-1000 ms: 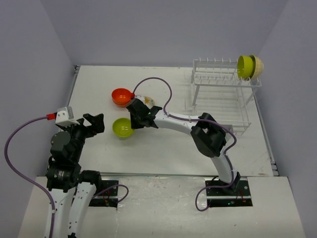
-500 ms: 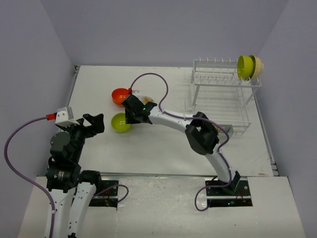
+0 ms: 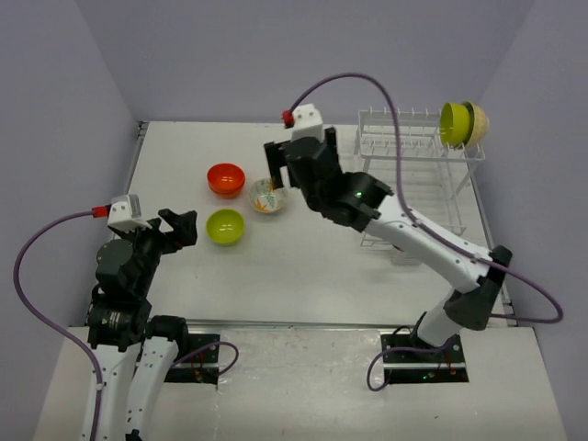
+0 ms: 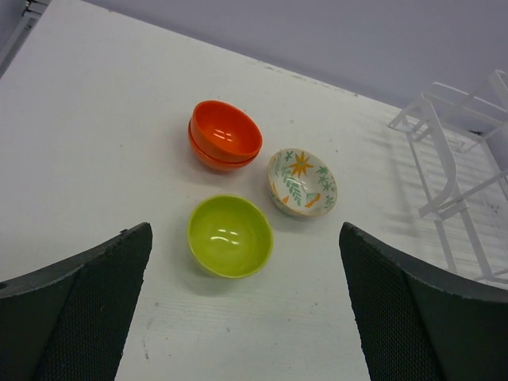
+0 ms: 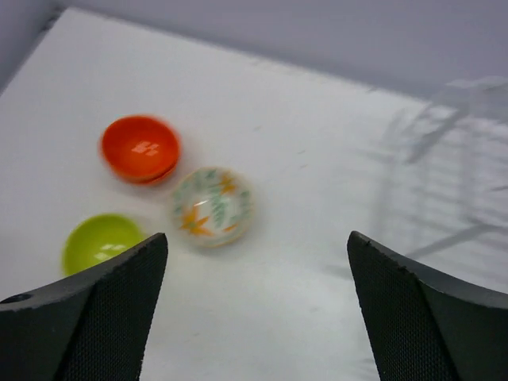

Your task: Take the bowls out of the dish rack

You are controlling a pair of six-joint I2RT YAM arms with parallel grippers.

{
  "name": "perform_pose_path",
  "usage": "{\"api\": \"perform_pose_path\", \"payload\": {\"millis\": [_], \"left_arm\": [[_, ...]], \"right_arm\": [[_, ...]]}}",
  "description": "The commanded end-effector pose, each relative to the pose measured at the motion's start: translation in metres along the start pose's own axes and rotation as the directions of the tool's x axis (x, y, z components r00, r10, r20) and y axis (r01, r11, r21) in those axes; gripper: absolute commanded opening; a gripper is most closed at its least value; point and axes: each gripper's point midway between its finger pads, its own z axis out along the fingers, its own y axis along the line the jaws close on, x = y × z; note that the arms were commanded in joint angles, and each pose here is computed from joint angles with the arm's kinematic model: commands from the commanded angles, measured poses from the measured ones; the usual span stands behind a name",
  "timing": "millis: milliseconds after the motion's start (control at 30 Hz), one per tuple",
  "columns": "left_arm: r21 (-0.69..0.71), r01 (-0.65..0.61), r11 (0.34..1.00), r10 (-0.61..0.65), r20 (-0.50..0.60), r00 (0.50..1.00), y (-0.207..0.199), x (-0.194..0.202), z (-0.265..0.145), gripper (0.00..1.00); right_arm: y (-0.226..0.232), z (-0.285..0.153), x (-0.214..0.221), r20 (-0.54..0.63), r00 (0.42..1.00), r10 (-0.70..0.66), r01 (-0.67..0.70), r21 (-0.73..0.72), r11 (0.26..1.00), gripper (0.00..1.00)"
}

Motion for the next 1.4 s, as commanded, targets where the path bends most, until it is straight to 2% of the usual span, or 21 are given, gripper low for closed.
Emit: {"api": "perform_pose_path", "payload": {"millis": [0, 67, 100, 167, 233, 333, 400, 467, 500, 633, 767, 900, 1067, 1100, 1133, 1167, 1200, 1367], "left_arm": [[0.035, -0.003, 0.999, 0.006, -0.086, 0.996, -0.005, 0.017, 0.018, 1.0], [0.025, -0.005, 1.0, 0.009, -0.152, 0.988, -0.003, 0.029, 0.028, 1.0], [0.036, -0.004, 0.999, 0.01, -0.177, 0.984, -0.004, 0.034, 0.031, 1.0], [0.044, -0.01, 0.999, 0.02, -0.227, 0.974, -0.005, 0.043, 0.037, 1.0], [0.059, -0.01, 0.998, 0.024, -0.248, 0.968, -0.007, 0.047, 0.039, 1.0], [0.064, -0.01, 0.998, 0.026, -0.248, 0.968, -0.008, 0.047, 0.039, 1.0], [0.07, -0.011, 0.997, 0.027, -0.233, 0.972, -0.009, 0.044, 0.036, 1.0], [0.075, -0.011, 0.997, 0.028, -0.224, 0.974, -0.01, 0.043, 0.034, 1.0], [0.084, -0.012, 0.996, 0.031, -0.226, 0.974, -0.013, 0.043, 0.034, 1.0], [0.106, -0.017, 0.994, 0.042, -0.238, 0.97, -0.018, 0.046, 0.033, 1.0], [0.112, -0.02, 0.994, 0.046, -0.235, 0.971, -0.02, 0.046, 0.032, 1.0], [0.121, -0.02, 0.992, 0.048, -0.232, 0.972, -0.023, 0.046, 0.03, 1.0], [0.119, -0.022, 0.993, 0.049, -0.231, 0.972, -0.023, 0.046, 0.03, 1.0], [0.119, -0.022, 0.993, 0.049, -0.233, 0.971, -0.023, 0.046, 0.03, 1.0], [0.12, -0.022, 0.993, 0.049, -0.23, 0.972, -0.024, 0.046, 0.029, 1.0], [0.121, -0.022, 0.992, 0.049, -0.232, 0.971, -0.024, 0.046, 0.029, 1.0], [0.12, -0.022, 0.992, 0.049, -0.229, 0.972, -0.024, 0.045, 0.029, 1.0], [0.114, -0.022, 0.993, 0.048, -0.225, 0.973, -0.023, 0.044, 0.029, 1.0]], "right_arm": [[-0.146, -0.028, -0.029, -0.094, 0.93, -0.357, 0.356, 0.476, 0.804, 0.95], [-0.215, -0.039, -0.037, -0.184, 0.918, -0.351, 0.387, 0.61, 0.691, 0.95], [-0.236, -0.047, -0.041, -0.228, 0.902, -0.367, 0.423, 0.634, 0.647, 0.95], [-0.283, -0.061, -0.049, -0.259, 0.911, -0.32, 0.406, 0.695, 0.594, 0.95], [-0.301, -0.062, -0.055, -0.265, 0.913, -0.31, 0.403, 0.698, 0.592, 0.95], [-0.333, -0.053, -0.061, -0.304, 0.912, -0.274, 0.408, 0.732, 0.545, 0.85], [-0.356, -0.052, -0.066, -0.356, 0.897, -0.261, 0.441, 0.752, 0.489, 0.78], [-0.379, -0.046, -0.066, -0.408, 0.884, -0.229, 0.468, 0.777, 0.422, 0.75], [-0.384, -0.044, -0.065, -0.439, 0.868, -0.232, 0.497, 0.77, 0.4, 0.7], [-0.398, -0.034, -0.07, -0.409, 0.88, -0.242, 0.472, 0.81, 0.347, 0.63], [-0.415, -0.023, -0.062, -0.455, 0.86, -0.231, 0.507, 0.815, 0.281, 0.59], [-0.423, -0.017, -0.057, -0.462, 0.855, -0.235, 0.513, 0.819, 0.255, 0.59], [-0.433, -0.011, -0.05, -0.484, 0.841, -0.241, 0.533, 0.817, 0.22, 0.53], [-0.435, -0.011, -0.055, -0.445, 0.861, -0.247, 0.496, 0.843, 0.209, 0.52], [-0.436, -0.011, -0.051, -0.456, 0.854, -0.249, 0.506, 0.839, 0.198, 0.52], [-0.438, -0.012, -0.053, -0.477, 0.84, -0.259, 0.528, 0.83, 0.181, 0.49], [-0.438, -0.013, -0.056, -0.45, 0.853, -0.265, 0.501, 0.849, 0.171, 0.47], [-0.443, -0.009, -0.047, -0.48, 0.836, -0.267, 0.526, 0.84, 0.136, 0.39]]}}
